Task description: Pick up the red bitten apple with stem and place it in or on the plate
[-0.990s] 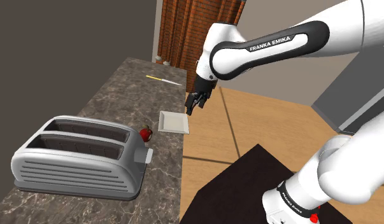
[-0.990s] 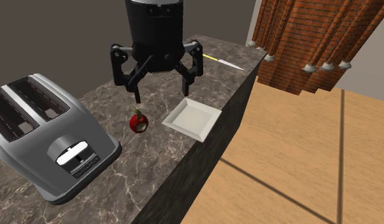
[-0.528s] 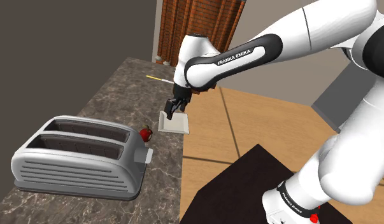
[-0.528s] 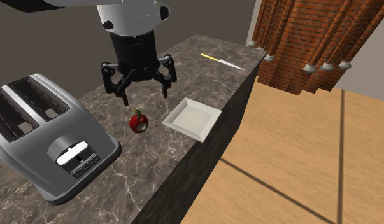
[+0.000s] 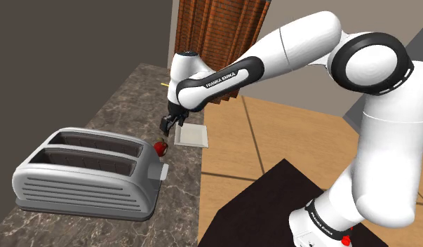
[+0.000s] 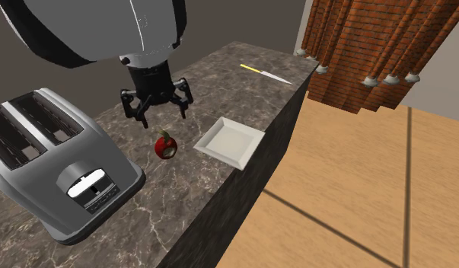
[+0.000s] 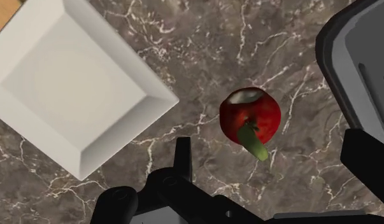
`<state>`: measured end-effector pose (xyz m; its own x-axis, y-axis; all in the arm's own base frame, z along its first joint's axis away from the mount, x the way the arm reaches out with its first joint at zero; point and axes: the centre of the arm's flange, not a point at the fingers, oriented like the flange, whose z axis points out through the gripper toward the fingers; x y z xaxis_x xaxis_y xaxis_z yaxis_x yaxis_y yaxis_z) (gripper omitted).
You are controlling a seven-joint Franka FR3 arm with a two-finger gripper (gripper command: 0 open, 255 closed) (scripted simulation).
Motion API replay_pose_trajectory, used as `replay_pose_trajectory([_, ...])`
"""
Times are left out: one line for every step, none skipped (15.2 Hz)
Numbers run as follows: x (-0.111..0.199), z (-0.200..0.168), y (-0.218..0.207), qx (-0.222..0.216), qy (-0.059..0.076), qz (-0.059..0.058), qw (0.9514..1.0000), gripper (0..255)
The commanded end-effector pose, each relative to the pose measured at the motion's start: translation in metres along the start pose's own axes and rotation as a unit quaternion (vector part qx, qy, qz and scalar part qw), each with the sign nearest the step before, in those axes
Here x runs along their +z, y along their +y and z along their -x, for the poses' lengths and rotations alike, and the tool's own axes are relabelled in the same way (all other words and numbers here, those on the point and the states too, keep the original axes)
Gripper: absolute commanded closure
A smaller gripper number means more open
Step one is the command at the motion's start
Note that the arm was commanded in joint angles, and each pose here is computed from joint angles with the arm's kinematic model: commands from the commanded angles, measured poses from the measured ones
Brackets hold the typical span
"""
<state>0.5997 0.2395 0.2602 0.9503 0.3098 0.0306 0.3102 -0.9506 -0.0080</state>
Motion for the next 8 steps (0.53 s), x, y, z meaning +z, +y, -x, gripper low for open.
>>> replay_pose_trajectory([0.016, -0.021, -0.010, -0.006, 0.003, 0.005, 1.0000, 0])
replay_pose_trajectory([0.024, -0.031, -0.014, -0.009, 0.004, 0.007, 0.9999, 0])
replay_pose_trajectory([0.032, -0.040, -0.018, -0.012, 0.006, 0.009, 0.9999, 0])
replay_pose_trajectory([0.040, -0.050, -0.022, -0.015, 0.007, 0.011, 0.9998, 0])
replay_pose_trajectory([0.042, -0.052, -0.023, -0.016, 0.007, 0.011, 0.9998, 0])
replay_pose_trajectory([0.047, -0.052, -0.023, -0.016, 0.007, 0.011, 0.9998, 0])
replay_pose_trajectory([0.052, -0.052, -0.023, -0.016, 0.007, 0.011, 0.9998, 0])
replay_pose_trajectory([0.058, -0.052, -0.023, -0.016, 0.007, 0.011, 0.9998, 0])
